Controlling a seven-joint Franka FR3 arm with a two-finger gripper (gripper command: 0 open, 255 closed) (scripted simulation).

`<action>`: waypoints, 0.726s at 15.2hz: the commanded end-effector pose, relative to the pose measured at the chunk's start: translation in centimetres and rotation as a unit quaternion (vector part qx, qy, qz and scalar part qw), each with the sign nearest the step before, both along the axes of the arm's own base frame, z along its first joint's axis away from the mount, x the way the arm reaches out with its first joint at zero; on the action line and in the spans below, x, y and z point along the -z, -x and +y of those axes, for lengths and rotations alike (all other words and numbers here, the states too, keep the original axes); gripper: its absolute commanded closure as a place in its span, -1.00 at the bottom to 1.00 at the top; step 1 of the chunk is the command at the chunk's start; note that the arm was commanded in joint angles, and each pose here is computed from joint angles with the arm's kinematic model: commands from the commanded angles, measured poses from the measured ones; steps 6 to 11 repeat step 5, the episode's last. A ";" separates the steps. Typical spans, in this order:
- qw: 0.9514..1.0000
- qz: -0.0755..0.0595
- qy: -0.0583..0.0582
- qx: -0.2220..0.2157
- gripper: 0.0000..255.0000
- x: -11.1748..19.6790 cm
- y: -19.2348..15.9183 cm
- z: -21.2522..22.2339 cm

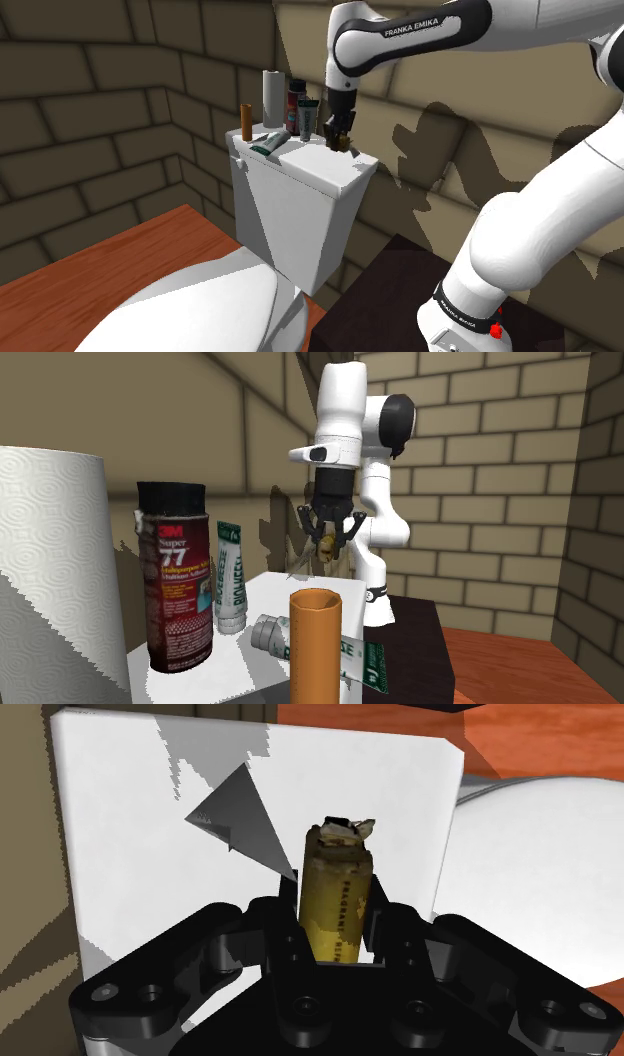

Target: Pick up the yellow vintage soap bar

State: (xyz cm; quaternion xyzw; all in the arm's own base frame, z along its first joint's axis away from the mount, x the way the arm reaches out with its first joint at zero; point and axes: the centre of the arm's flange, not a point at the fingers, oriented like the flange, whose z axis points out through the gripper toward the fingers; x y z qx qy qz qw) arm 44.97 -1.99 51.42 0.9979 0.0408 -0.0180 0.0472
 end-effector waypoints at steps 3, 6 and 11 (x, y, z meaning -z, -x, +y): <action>1.000 0.000 0.000 0.000 1.00 -2.1 0.0 -0.1; 1.000 0.000 0.000 0.000 1.00 -2.2 0.0 -0.1; 1.000 0.000 0.000 0.000 1.00 -2.2 0.0 -0.1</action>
